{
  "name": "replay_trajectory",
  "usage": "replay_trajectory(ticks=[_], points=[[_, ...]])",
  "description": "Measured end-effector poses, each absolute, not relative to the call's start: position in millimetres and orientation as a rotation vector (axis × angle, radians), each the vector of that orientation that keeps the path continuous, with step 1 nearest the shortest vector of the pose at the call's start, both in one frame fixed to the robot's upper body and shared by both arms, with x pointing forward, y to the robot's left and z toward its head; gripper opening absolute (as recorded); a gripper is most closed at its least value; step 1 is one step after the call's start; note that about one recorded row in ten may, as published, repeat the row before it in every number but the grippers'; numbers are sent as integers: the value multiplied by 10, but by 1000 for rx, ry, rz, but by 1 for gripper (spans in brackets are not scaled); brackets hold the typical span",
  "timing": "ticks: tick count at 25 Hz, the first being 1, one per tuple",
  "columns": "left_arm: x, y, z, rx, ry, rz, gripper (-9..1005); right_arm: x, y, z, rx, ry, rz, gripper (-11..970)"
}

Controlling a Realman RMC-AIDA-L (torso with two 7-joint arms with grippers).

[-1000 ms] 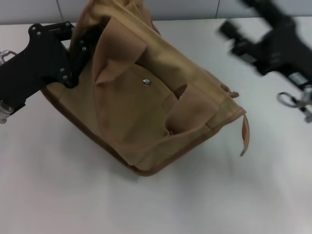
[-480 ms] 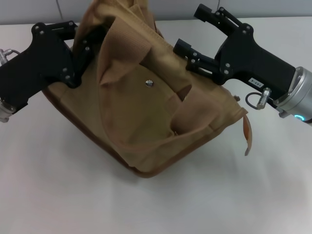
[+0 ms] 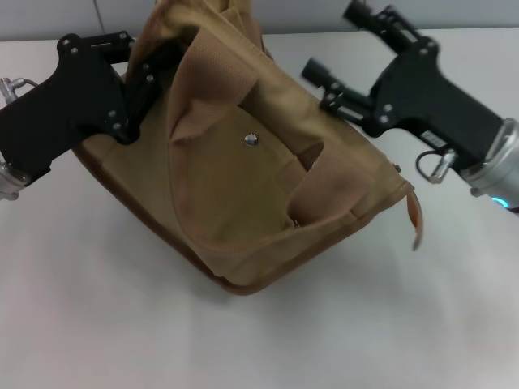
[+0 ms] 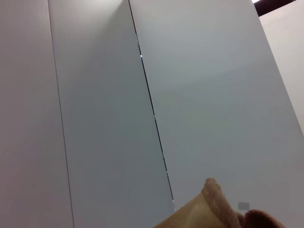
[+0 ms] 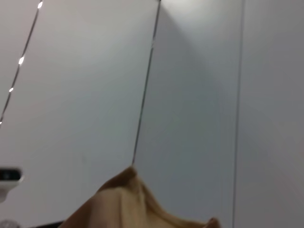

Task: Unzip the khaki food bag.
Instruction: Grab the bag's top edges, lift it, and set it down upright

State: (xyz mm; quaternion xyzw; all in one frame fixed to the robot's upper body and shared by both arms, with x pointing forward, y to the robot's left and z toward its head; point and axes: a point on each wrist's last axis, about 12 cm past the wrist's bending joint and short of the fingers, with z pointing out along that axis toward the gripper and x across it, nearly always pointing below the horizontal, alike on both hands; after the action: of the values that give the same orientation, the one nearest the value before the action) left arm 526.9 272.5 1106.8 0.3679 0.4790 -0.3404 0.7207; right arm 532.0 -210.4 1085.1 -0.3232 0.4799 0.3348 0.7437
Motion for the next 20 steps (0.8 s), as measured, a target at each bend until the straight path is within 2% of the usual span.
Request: replay_trajectory(ticks=[8,15,20], points=[[5264,2724,11068,813,1056,-755,80,5316,-2153,10880,-622,1030,710,838],[5272,2711,11076,815,1051,-758,80,5369,-1819,10830,-757,1044,712,838],[5278,2703,11081,816,1048,-759,80,5344,-1721,10796,-835,1040,718,838]])
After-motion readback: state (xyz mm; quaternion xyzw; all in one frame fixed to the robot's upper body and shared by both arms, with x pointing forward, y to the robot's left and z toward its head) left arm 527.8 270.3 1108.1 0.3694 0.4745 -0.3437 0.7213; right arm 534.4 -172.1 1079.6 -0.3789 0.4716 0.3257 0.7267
